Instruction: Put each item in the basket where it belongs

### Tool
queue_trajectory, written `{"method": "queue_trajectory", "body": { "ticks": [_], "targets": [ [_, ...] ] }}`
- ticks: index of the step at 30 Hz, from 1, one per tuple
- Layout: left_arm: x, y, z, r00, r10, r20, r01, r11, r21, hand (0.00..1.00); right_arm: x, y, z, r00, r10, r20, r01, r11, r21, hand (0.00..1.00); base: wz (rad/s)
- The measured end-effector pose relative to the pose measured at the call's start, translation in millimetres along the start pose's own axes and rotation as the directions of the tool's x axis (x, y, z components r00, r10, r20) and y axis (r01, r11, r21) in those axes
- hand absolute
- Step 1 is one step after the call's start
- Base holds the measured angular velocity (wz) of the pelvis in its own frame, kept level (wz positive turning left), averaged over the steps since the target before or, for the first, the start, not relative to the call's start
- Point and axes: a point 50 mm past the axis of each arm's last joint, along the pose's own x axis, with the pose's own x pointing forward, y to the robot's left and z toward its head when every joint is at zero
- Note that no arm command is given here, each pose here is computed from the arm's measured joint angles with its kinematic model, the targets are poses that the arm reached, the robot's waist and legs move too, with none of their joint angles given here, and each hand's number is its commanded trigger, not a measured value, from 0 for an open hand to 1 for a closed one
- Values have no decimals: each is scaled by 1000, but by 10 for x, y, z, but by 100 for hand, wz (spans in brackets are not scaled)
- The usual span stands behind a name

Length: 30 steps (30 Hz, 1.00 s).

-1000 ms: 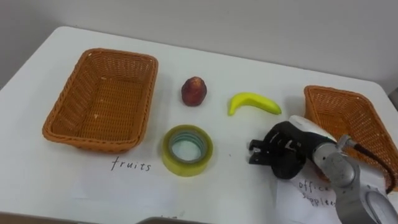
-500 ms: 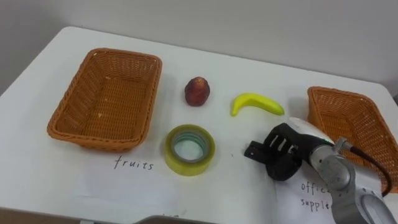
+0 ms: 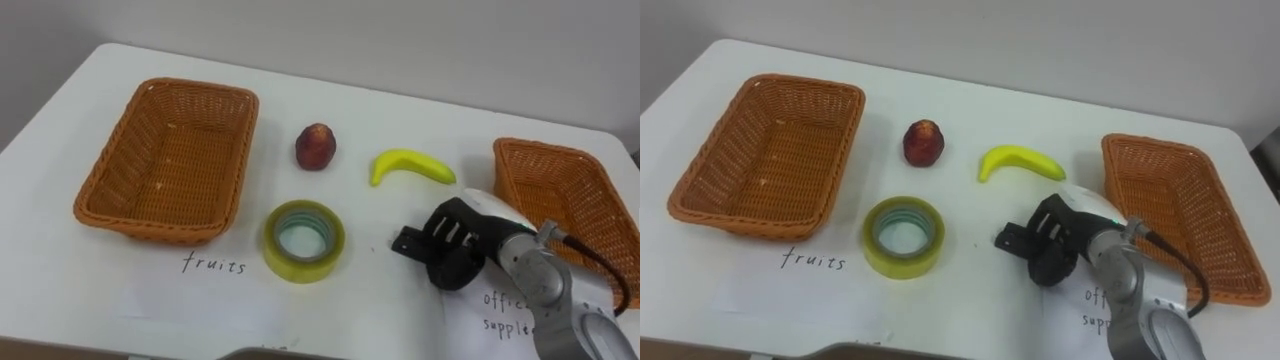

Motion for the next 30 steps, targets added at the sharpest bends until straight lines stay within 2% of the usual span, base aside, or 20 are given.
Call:
{"method": "queue_trajectory", "body": {
  "ticks": [8, 13, 17, 24, 30],
  "targets": [
    [-3, -2, -26, 1000, 3, -5, -3, 1000, -3, 0, -50, -60, -17, 998, -17, 56, 11, 994, 109, 100, -1],
    [-10, -20, -68, 1000, 7, -31, -9, 999, -46, 0, -97, -118, 25, 991, -42, 129, 18, 983, 180, 100, -2],
    [-36, -23, -168, 998, 35, -52, -39, 997, -63, 0, -156, -253, 37, 975, -127, 182, 82, 968, 236, 100, 0],
    [-65, -55, -238, 998, 31, -59, -36, 996, -80, 0, -302, -542, -45, 919, -359, 165, 299, 905, 301, 100, -2],
    [-78, -63, -261, 998, 31, -46, -34, 996, -81, 0, -378, -631, 43, 871, -442, 213, 367, 876, 314, 100, -1]
  ]
}}
